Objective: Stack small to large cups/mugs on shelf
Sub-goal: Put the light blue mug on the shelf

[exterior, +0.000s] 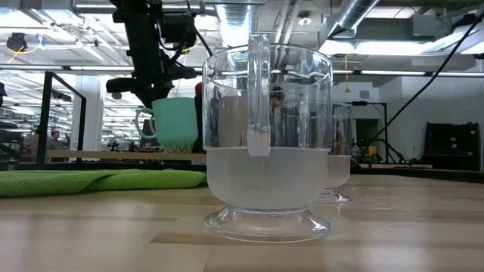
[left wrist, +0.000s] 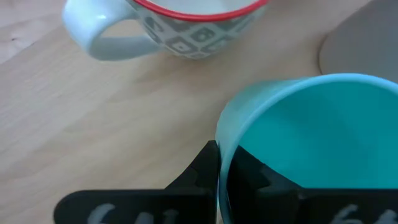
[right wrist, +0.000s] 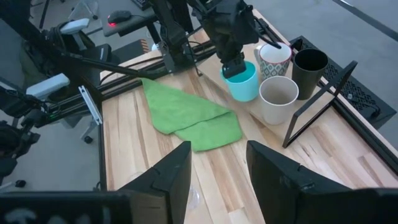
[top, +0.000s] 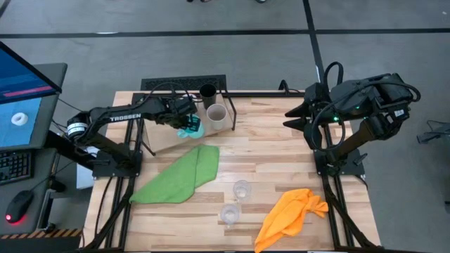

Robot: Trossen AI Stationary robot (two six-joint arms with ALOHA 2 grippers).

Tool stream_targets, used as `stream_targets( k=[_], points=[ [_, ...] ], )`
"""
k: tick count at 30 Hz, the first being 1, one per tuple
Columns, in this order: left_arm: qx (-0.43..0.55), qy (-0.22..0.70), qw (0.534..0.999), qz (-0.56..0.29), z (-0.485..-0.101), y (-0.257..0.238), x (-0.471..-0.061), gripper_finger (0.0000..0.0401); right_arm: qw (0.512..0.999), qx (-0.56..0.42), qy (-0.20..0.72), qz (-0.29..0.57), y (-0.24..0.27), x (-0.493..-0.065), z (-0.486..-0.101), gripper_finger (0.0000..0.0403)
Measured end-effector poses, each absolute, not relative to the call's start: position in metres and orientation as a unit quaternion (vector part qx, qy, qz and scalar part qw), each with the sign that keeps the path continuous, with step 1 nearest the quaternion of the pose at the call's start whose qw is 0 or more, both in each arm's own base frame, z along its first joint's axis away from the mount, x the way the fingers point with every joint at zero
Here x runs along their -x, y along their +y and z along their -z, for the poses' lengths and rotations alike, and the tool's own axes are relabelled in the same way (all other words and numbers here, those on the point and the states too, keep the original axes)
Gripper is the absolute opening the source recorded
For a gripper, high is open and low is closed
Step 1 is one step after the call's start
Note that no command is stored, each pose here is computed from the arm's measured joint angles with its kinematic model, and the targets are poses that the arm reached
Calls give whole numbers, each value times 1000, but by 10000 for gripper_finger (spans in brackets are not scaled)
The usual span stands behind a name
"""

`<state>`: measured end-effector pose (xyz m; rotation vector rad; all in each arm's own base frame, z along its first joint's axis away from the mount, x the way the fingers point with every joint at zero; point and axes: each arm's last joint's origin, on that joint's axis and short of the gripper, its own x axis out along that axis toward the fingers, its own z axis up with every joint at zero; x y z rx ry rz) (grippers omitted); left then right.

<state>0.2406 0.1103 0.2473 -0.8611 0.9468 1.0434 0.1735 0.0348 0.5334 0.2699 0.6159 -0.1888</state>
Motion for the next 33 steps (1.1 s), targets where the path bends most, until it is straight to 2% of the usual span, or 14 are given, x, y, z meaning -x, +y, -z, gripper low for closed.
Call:
stream_targets(
  k=[19, 33],
  points=[
    [380, 422, 674, -473, -241, 112, -246, 3, 940, -132, 302, 93, 35, -173, -533, 175],
    [380, 422, 674, -472, -241, 112, -246, 30, 940, -132, 302, 93, 35, -174, -533, 175]
  ],
)
